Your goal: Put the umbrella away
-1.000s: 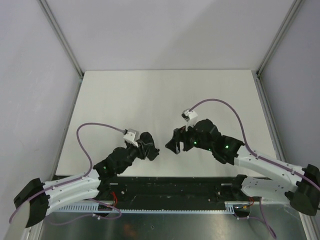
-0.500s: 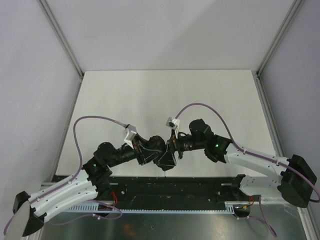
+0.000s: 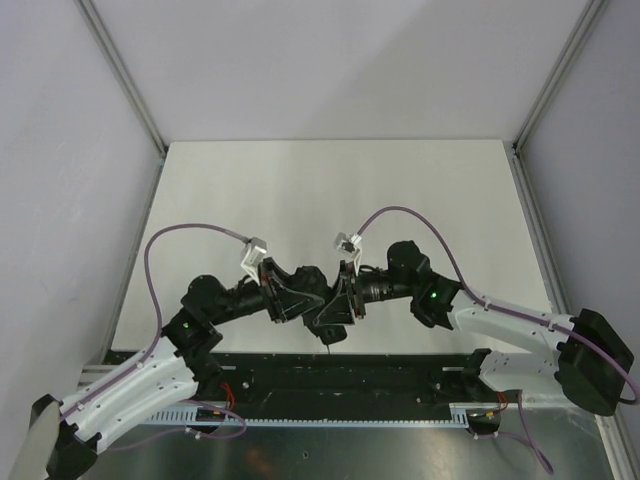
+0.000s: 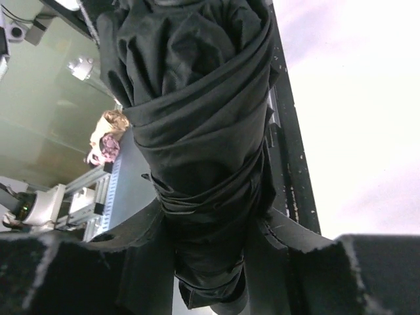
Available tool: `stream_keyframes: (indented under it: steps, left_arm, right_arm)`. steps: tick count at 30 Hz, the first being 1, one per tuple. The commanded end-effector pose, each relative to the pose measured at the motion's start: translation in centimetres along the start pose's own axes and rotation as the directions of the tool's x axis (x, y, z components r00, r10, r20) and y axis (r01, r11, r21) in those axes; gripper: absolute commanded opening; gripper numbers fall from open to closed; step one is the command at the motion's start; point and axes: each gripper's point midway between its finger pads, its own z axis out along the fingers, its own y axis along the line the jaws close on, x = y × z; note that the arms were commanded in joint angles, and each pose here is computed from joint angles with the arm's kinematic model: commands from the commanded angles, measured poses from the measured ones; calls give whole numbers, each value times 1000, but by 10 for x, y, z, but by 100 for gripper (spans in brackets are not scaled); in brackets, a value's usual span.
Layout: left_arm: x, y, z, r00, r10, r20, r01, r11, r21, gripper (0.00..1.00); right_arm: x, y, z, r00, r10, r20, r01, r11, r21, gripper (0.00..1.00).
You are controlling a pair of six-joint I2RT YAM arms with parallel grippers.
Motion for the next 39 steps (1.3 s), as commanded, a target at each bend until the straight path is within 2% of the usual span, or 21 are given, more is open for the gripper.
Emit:
stream_keyframes:
  steps: [1, 3, 4, 7, 10, 14, 16, 19, 23, 27, 29, 32, 36, 39]
  left_arm:
    - [-58, -29, 3, 988, 24, 151, -33, 998, 59, 53]
    - [-61, -29, 3, 988, 19, 152, -28, 998, 58, 80]
    - [-63, -28, 3, 988, 19, 156, -28, 998, 57, 90]
    - [-70, -21, -1, 986, 21, 167, -27, 999, 32, 98]
    - [-72, 2, -7, 987, -10, 158, 18, 999, -50, 99]
    - [-75, 56, -26, 987, -55, 152, 99, 951, -293, 99]
    - [-71, 76, -35, 989, -76, 126, 118, 921, -372, 99]
    - [-67, 86, -41, 989, -105, 105, 139, 910, -392, 99]
    - [-63, 82, -40, 989, -128, 70, 145, 922, -360, 99]
    - [-59, 72, -37, 991, -131, 26, 133, 941, -311, 99]
    - [-56, 70, -36, 990, -138, 9, 135, 946, -296, 99]
    - [-49, 69, -34, 988, -152, -17, 142, 950, -279, 99]
    - [-39, 67, -30, 980, -191, -54, 172, 953, -250, 99]
    - [-39, 58, -29, 981, -187, -58, 172, 963, -206, 99]
  right_arm:
    - [-15, 9, 0, 999, 0, 49, 3, 998, -64, 23]
    - [-20, 2, -1, 998, 16, 66, -13, 999, -46, 21]
    - [-22, -1, -2, 997, 24, 73, -21, 999, -39, 20]
    - [-29, -15, -6, 994, 56, 97, -56, 998, -5, 17]
    - [-35, -37, -13, 987, 99, 130, -109, 992, 65, 16]
    - [-45, -95, -41, 951, 203, 233, -262, 930, 259, 19]
    - [-46, -128, -62, 921, 252, 296, -350, 869, 350, 20]
    - [-45, -173, -99, 869, 301, 392, -466, 763, 447, 22]
    - [-31, -225, -163, 764, 332, 554, -634, 548, 546, 23]
    - [1, -261, -237, 657, 323, 681, -753, 324, 573, 25]
    - [25, -271, -271, 582, 327, 744, -813, 215, 542, 26]
    - [33, -278, -307, 465, 287, 837, -884, 199, 423, 27]
    - [48, -284, -362, 343, 197, 918, -937, 135, 321, 28]
    - [59, -279, -411, 261, 76, 962, -962, 99, 254, 31]
